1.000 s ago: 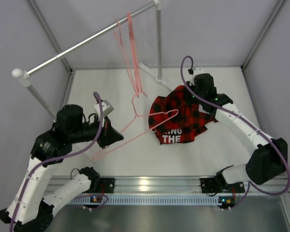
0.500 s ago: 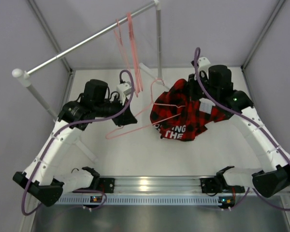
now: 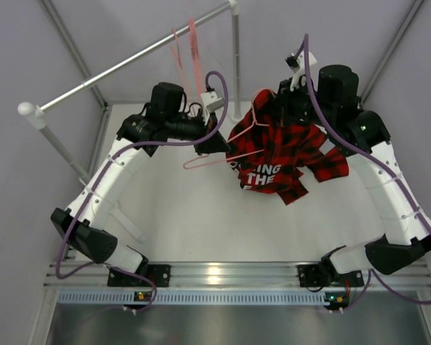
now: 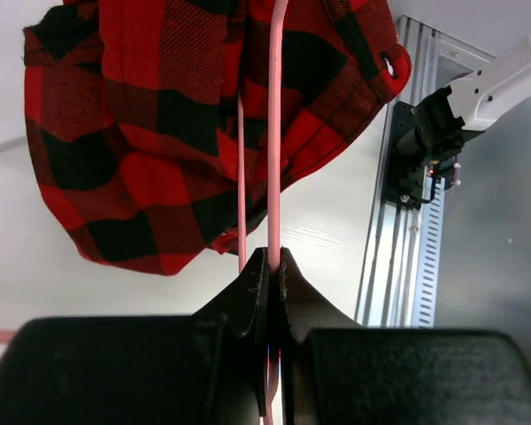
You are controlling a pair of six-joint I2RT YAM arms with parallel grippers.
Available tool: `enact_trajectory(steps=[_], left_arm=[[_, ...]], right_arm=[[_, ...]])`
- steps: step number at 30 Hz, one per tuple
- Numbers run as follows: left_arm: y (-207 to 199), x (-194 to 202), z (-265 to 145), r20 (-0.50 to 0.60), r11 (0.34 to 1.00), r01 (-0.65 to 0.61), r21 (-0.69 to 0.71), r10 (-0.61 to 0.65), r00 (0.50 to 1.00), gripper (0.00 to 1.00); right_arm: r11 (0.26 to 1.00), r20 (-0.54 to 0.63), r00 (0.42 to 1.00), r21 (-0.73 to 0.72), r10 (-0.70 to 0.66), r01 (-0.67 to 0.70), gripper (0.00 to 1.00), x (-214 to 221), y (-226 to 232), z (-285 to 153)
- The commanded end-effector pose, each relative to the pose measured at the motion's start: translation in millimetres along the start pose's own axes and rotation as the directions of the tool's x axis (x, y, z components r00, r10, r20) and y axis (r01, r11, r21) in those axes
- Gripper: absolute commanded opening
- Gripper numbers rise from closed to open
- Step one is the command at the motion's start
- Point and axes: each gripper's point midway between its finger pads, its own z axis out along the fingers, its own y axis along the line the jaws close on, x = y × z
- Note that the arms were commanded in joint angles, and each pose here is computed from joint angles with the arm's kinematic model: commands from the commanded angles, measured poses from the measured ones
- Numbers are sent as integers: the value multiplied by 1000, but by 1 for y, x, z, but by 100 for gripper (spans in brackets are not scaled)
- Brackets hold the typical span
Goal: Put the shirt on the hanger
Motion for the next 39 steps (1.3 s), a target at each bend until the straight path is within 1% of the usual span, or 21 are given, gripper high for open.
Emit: enact_trajectory(steps=[1,2,5,7,10,13,15,16,17,18,19,21,22,25,27,28,29,31,33,35,39], left_arm=[[-6,-38,6,118,981,-186,53,179,977,0],[-5,-39,10,123,976,-210,61,201,972,0],[-2,-38,18,130,959,-274,77,263,956,0],[-6,-35,21,146,933,-340,122,322,935,0],[-3,-35,27,167,911,-385,150,360,918,0],[14,-41,38,181,930,-357,93,337,924,0],[20,-40,42,191,934,-348,83,328,925,0],[18,-37,44,210,927,-363,96,337,918,0],[16,-38,44,228,924,-368,102,338,913,0],[13,-37,45,243,932,-344,115,309,919,0],[11,-40,46,295,919,-381,104,337,894,0],[7,-42,44,346,926,-363,104,308,886,0],[5,-42,44,394,912,-402,81,341,853,0],[5,-40,43,448,917,-395,54,332,830,0],[6,-39,44,448,924,-378,58,314,837,0],[11,-37,48,440,930,-362,62,300,847,0],[12,-39,49,440,931,-359,62,297,848,0],[16,-37,54,440,938,-340,69,278,854,0],[16,-39,55,462,938,-339,67,272,844,0],[17,-39,55,472,939,-340,58,275,838,0],[20,-39,57,468,942,-330,59,266,843,0]], right_arm=[[1000,35,999,-18,-20,21,0,-21,12,-14],[1000,40,999,2,-21,21,0,-23,8,-15],[1000,35,999,-1,5,-5,0,-23,9,-12],[1000,13,1000,-26,15,-14,0,-17,11,-5],[999,-29,999,-33,19,-20,0,-2,9,2],[999,-54,998,-38,11,-13,0,10,9,1],[999,-73,997,-36,11,-14,4,20,8,0],[1000,-62,998,-16,-1,-1,8,19,5,-6],[1000,-63,998,2,-6,7,10,21,2,-8],[1000,-78,997,23,-3,5,12,29,-3,-7],[999,-70,998,41,-7,10,19,29,-4,-13],[998,-82,997,68,-7,13,28,35,-9,-18],[998,-88,996,68,-8,15,40,36,-8,-19],[996,-100,995,92,-7,16,66,38,-11,-26],[994,-98,995,112,-9,20,77,38,-12,-34],[992,-109,994,124,-4,17,87,41,-14,-37],[990,-109,994,142,-2,18,92,42,-16,-40],[986,-105,994,164,-4,21,97,46,-19,-48],[985,-113,994,171,-15,34,99,53,-21,-53],[981,-114,993,191,-24,45,99,57,-24,-58],[969,-97,994,233,-59,80,100,61,-30,-76]])
